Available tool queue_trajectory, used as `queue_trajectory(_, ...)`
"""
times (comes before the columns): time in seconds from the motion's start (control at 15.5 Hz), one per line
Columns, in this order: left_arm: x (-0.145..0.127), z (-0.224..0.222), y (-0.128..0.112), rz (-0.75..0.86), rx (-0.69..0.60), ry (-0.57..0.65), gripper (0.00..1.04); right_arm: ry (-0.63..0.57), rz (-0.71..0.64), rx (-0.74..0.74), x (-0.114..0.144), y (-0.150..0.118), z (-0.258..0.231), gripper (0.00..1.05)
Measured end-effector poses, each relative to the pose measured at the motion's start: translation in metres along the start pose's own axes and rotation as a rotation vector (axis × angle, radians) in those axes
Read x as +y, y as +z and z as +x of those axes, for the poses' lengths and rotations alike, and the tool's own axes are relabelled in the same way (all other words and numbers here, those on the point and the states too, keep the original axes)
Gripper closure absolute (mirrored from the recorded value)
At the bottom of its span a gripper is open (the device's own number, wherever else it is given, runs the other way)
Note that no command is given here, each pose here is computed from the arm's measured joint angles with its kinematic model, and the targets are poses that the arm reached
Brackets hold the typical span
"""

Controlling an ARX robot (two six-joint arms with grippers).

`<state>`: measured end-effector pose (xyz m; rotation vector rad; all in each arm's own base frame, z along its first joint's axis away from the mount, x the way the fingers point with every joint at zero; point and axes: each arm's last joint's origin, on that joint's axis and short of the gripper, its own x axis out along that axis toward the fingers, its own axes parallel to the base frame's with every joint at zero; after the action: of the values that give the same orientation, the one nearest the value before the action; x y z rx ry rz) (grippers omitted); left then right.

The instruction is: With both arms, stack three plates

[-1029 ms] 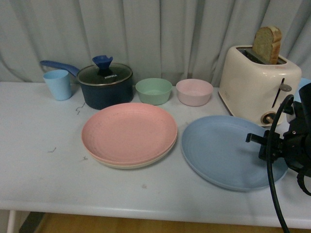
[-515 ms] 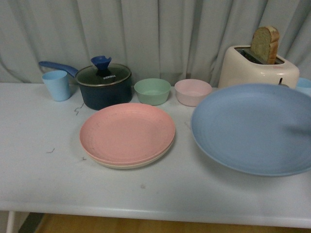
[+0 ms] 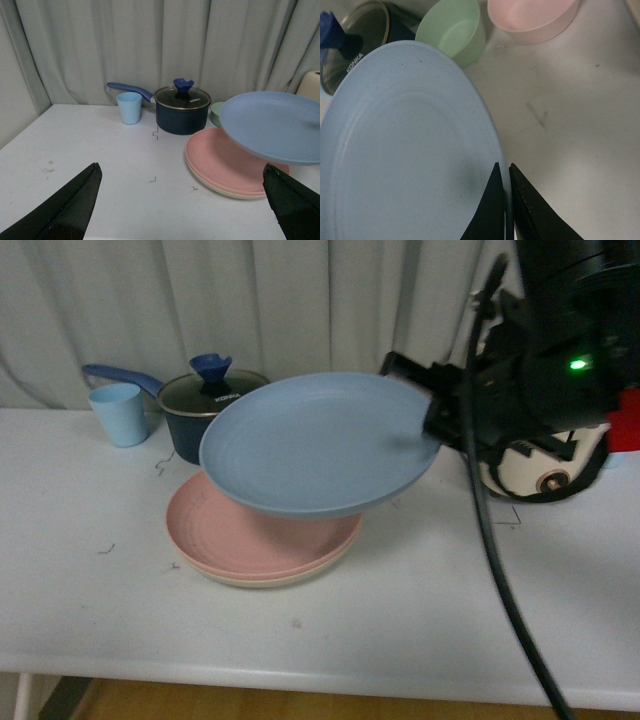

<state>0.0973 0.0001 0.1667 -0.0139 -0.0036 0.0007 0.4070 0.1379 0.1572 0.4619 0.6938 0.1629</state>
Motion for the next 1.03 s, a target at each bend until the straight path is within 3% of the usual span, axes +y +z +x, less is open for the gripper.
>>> queue_trajectory(0.26, 0.000, 0.000, 0.000, 0.000, 0.000, 0.000, 0.07, -0.032, -0.043, 0.093, 0.035, -0.017, 0.058, 1.02)
queue_trajectory(0.71, 0.000, 0.000, 0.000, 0.000, 0.000, 0.000, 0.07, -0.075, -0.012, 0.137, 0.038, -0.026, 0.091, 1.00)
queue_trajectory(1.03, 0.000, 0.000, 0.000, 0.000, 0.000, 0.000, 0.07, -0.059, 0.012, 0.140, 0.030, -0.026, 0.080, 0.42)
